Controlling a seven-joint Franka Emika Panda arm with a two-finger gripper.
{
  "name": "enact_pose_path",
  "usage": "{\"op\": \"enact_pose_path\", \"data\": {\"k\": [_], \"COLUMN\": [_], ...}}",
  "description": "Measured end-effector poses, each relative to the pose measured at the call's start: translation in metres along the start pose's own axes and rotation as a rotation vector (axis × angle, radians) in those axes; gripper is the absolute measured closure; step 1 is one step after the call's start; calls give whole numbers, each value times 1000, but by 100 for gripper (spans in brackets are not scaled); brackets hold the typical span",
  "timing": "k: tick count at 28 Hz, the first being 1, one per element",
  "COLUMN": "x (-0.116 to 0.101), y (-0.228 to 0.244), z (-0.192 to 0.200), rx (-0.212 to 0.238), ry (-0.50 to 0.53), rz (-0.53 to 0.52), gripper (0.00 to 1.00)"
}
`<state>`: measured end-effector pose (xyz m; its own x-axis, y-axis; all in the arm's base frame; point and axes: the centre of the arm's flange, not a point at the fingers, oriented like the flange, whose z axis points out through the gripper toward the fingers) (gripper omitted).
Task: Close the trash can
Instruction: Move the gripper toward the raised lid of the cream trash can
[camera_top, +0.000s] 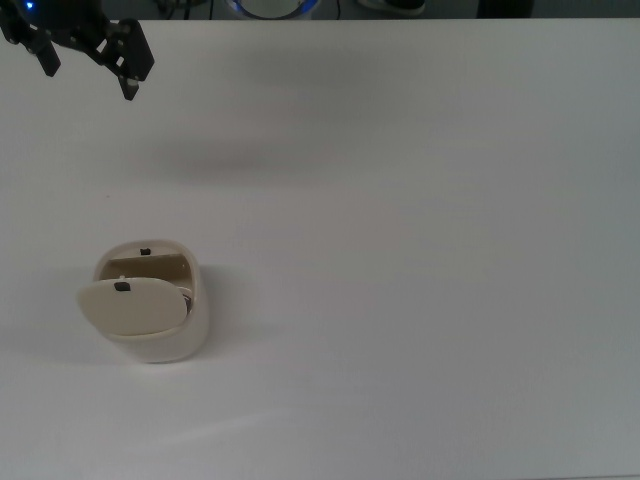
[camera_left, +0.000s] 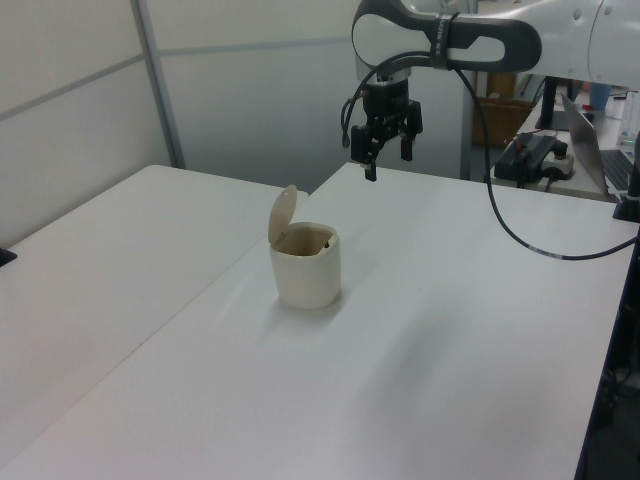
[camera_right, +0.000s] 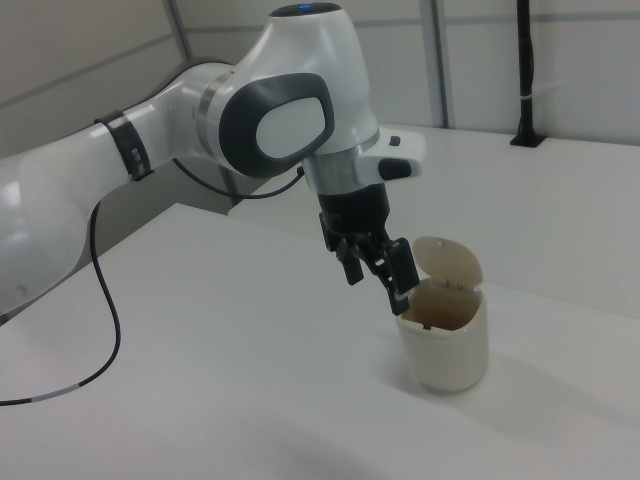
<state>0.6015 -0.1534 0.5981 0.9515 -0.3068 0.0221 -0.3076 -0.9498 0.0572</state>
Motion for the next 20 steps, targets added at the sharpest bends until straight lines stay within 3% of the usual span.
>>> {"op": "enact_pose_path", "data": {"k": [14, 20], "x": [3, 12], "y": [-1, -15], "z": [-1, 9], "rx": [2, 49], "ry": [19, 44], "rz": [-27, -38], "gripper": [0, 6]}}
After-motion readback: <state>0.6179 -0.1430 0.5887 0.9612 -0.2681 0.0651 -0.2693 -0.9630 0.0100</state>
